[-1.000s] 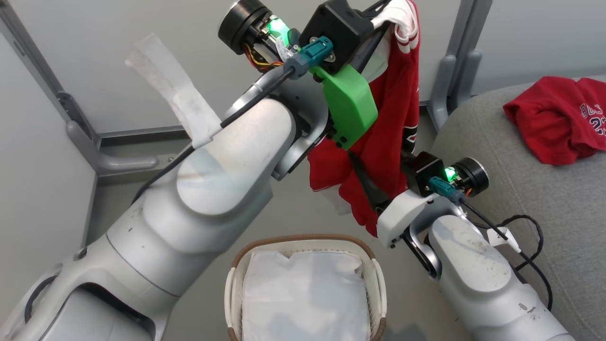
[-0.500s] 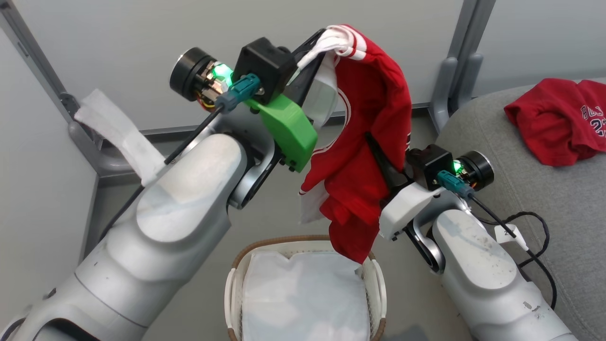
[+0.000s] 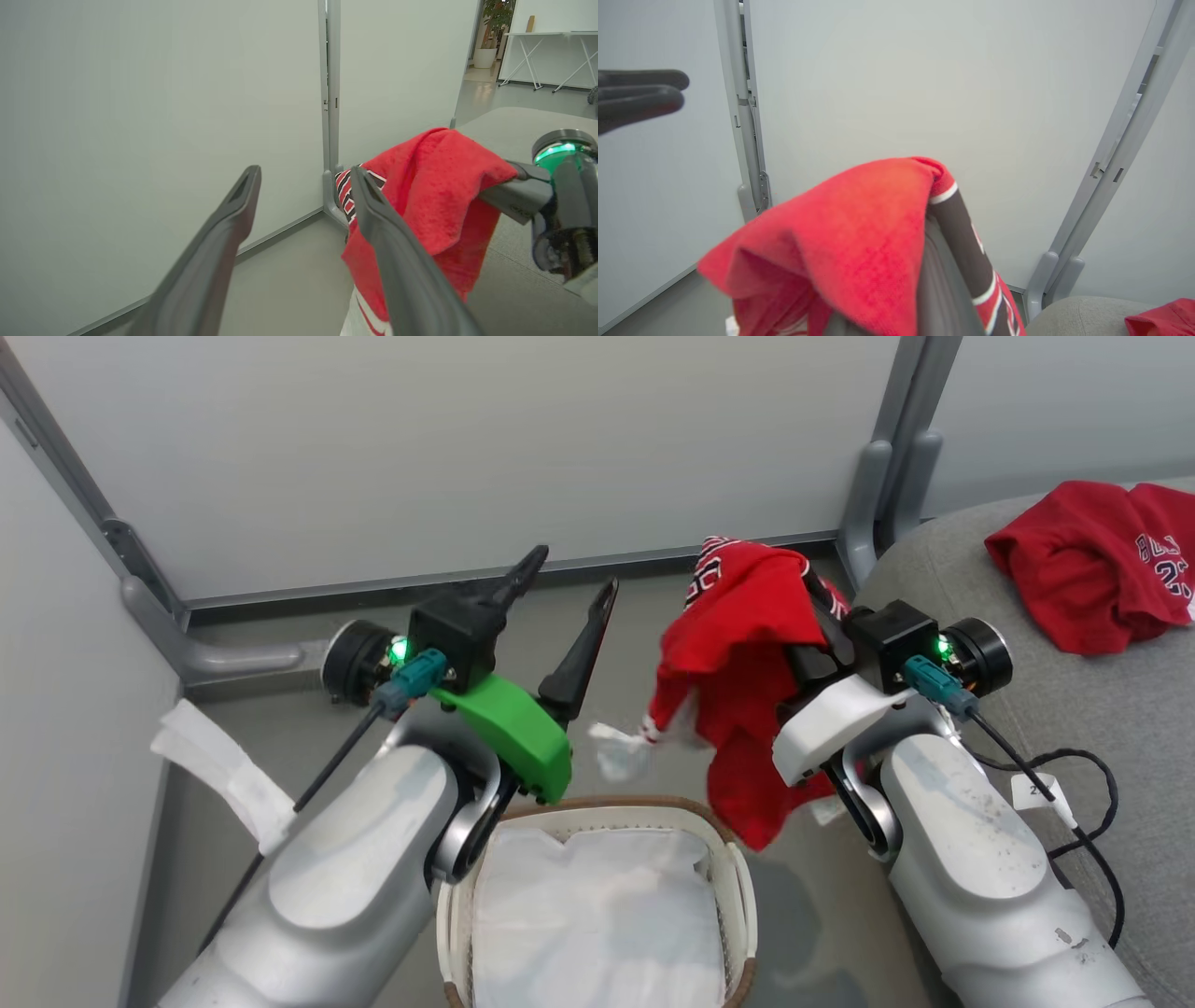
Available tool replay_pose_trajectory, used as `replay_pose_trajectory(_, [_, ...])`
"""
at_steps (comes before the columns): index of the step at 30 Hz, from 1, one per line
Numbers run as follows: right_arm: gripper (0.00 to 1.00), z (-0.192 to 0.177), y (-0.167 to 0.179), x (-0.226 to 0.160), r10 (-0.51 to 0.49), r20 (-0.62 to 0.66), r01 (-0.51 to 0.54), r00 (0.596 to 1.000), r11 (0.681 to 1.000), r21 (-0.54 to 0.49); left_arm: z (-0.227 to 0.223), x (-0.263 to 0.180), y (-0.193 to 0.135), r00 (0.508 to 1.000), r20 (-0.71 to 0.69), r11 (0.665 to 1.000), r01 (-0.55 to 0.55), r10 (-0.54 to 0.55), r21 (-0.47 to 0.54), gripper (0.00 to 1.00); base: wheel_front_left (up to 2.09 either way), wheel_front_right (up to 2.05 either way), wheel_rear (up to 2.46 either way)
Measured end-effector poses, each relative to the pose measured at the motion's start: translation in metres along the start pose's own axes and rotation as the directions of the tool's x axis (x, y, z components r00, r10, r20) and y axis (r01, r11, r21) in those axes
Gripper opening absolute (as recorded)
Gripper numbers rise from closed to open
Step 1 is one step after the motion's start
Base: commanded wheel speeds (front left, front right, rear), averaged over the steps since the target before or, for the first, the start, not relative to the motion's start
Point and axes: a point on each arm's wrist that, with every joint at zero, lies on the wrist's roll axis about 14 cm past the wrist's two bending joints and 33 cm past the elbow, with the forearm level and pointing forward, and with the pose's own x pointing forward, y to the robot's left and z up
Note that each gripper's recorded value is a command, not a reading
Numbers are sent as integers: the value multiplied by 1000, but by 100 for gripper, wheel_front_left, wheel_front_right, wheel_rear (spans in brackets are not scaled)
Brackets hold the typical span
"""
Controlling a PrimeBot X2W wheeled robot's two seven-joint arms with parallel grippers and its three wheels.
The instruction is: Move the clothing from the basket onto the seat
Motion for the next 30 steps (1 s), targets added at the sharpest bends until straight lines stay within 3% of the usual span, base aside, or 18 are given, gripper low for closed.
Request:
replay_pose_trajectory(12, [0, -12, -35, -12, -102, -31, 100, 994, 994, -41, -60, -28, -27, 996, -88, 994, 20, -30, -108, 100, 0, 0, 0])
replay_pose_trajectory(30, [0, -9, -94, -74, -306, -27, 303, 952, 949, -90, -69, -15, -103, 970, -41, 960, 233, -242, -157, 100, 0, 0, 0])
